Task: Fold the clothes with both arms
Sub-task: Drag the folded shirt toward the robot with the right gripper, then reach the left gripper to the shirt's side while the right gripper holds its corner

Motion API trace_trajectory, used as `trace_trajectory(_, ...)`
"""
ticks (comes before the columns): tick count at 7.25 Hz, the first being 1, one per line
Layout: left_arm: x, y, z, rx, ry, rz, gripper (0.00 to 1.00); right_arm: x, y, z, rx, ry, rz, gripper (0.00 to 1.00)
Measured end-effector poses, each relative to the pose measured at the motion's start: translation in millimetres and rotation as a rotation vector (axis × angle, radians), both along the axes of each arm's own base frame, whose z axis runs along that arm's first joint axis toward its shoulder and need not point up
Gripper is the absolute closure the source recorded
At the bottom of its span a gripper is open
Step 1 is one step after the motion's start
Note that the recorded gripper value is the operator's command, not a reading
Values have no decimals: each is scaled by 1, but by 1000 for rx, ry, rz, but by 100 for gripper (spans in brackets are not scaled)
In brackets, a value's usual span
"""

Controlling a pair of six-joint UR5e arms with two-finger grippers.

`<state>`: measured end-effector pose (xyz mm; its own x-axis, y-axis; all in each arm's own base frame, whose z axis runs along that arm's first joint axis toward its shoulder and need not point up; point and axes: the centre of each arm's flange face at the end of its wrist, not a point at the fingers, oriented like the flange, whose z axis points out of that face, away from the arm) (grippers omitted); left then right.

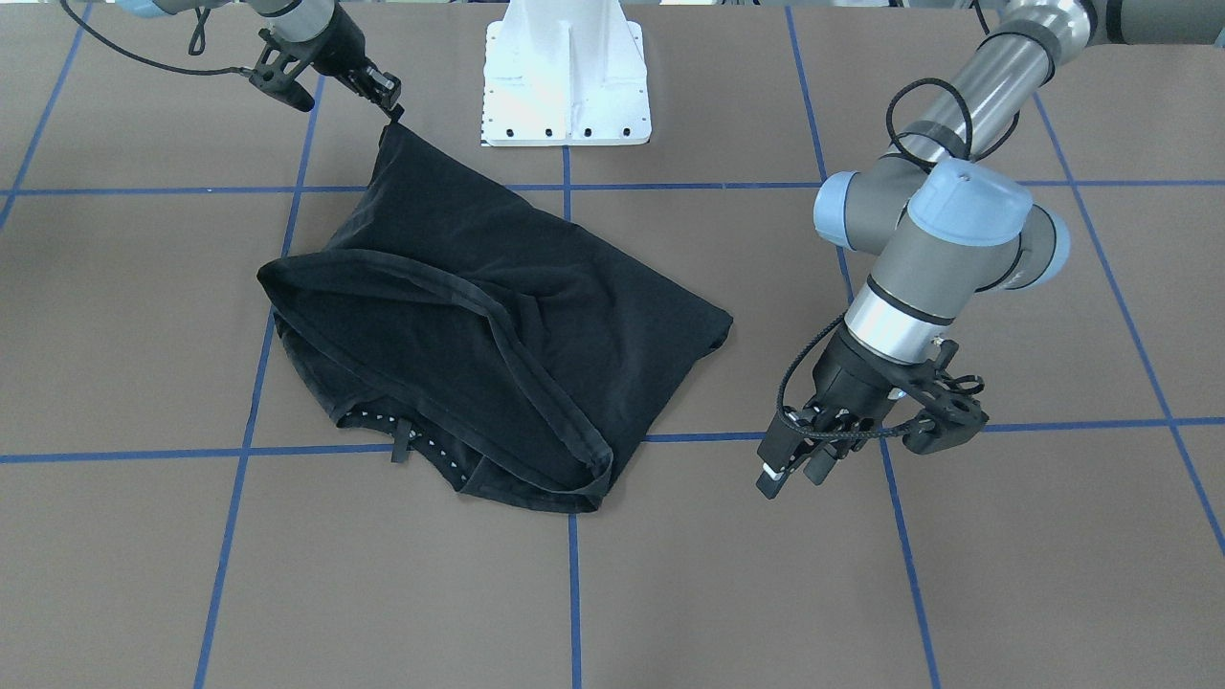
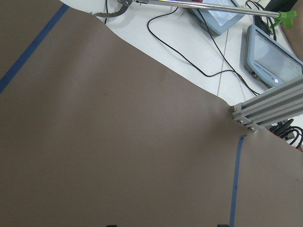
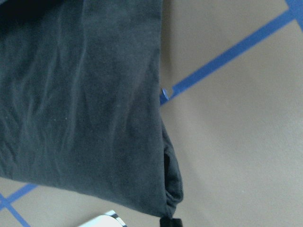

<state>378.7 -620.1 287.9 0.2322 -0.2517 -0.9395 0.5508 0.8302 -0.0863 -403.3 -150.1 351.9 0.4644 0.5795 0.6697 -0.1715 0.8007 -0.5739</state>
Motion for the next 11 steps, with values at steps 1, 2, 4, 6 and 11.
trace_trajectory(1, -10, 15, 2, 3, 12, 20, 21, -4, 17, -1, -1, -2, -37, 0)
trace_trajectory(2, -21, 37, 5, 0, 28, 43, 20, 3, 19, -12, 0, -24, -41, 0)
trace_trajectory(4, -26, 106, 20, -6, 51, 107, 16, 34, -16, -38, 8, -80, 47, 0)
trace_trajectory(6, 9, 177, 23, -95, 97, 161, 17, 66, -68, -50, 34, -107, 183, 0)
trace_trajectory(11, 107, 244, 52, -221, -26, 159, 30, 78, -109, -37, 129, -80, 244, 0)
